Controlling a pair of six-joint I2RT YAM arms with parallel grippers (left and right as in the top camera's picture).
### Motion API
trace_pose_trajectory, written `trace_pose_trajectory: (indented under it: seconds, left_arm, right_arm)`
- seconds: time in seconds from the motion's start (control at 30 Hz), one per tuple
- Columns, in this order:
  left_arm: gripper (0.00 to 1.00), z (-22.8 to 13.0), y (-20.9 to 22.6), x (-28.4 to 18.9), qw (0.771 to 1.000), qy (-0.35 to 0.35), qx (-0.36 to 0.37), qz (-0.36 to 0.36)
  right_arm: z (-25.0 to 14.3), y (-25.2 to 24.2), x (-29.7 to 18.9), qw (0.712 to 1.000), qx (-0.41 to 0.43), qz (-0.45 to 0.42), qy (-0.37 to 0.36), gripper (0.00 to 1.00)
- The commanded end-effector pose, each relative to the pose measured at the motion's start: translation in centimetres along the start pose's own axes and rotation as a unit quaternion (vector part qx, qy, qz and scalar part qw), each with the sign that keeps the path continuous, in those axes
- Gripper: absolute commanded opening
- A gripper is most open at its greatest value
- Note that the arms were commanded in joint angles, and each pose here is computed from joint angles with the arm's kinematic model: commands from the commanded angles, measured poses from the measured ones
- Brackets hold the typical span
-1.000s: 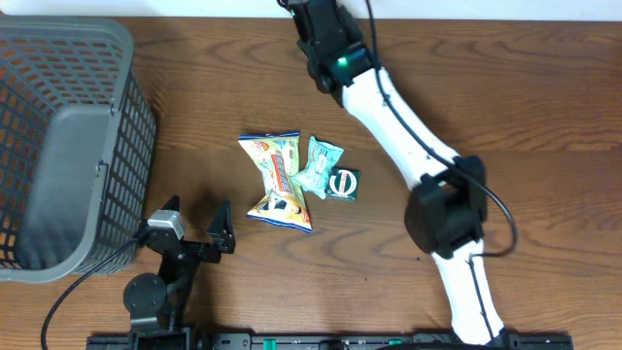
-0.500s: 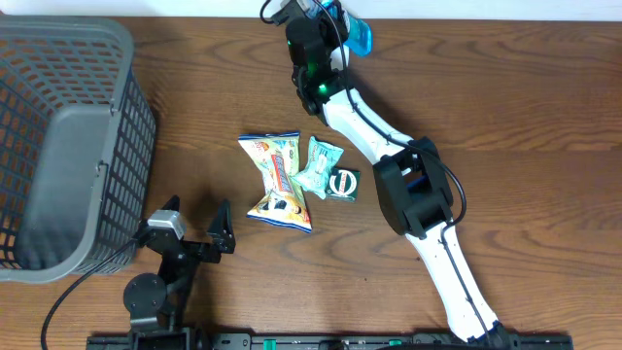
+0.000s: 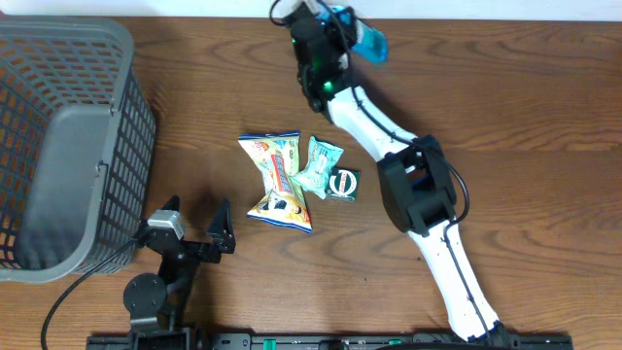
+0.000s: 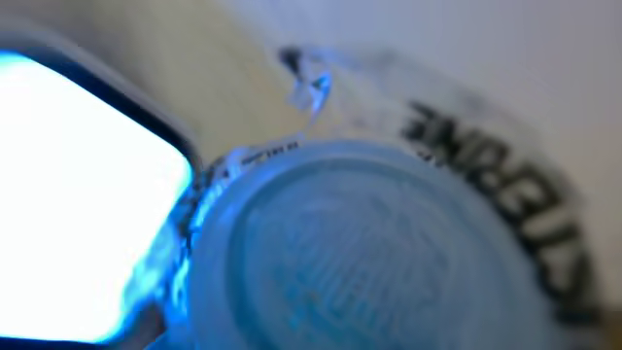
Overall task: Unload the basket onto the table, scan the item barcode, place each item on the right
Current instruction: 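Carry the Listerine bottle to the right table edge and set it down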
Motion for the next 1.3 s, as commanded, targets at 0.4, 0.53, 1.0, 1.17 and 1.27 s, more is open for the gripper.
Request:
trace_pose_trajectory:
  seconds: [0.4,0.53,1.0,1.17,1.27]
  left_arm:
    - [0.98,-1.4,0.2,0.1,1.0,0.022,-0.005,0.0]
    - [0.98,-1.4,0.2,0.1,1.0,0.022,-0.005,0.0]
    - [0.98,-1.4,0.2,0.1,1.0,0.022,-0.005,0.0]
    - [0.98,-1.4,0.2,0.1,1.0,0.022,-0.005,0.0]
    - [0.98,-1.4,0.2,0.1,1.0,0.022,-0.005,0.0]
  right_arm:
    - [-24.5,-22.3,6.7,0.879,0.016,-0.276,0.389,0.01]
    - [-32.2,-22.8,7.3,0.865,0.035,-0.231,0.443,0.01]
    - [-51.0,-25.3,5.2,0.777,0.176,-0.103,0.595,0.01]
    - [-53.8,-25.3,4.7,0.756,0.229,-0.079,0.608,0.21]
    - [-54.8,-24.8,4.4,0.741,0.268,-0.061,0.613,0.43]
Point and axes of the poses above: each gripper's point midway between its finger pads, its own x axis out along the fingers, its own y axis along the line the jaws close on, z = x × y, the point moved 2 cm from there along -x, back along the fingers, and after that the axes turned 1 degree about -x, right-handed, at the moved point
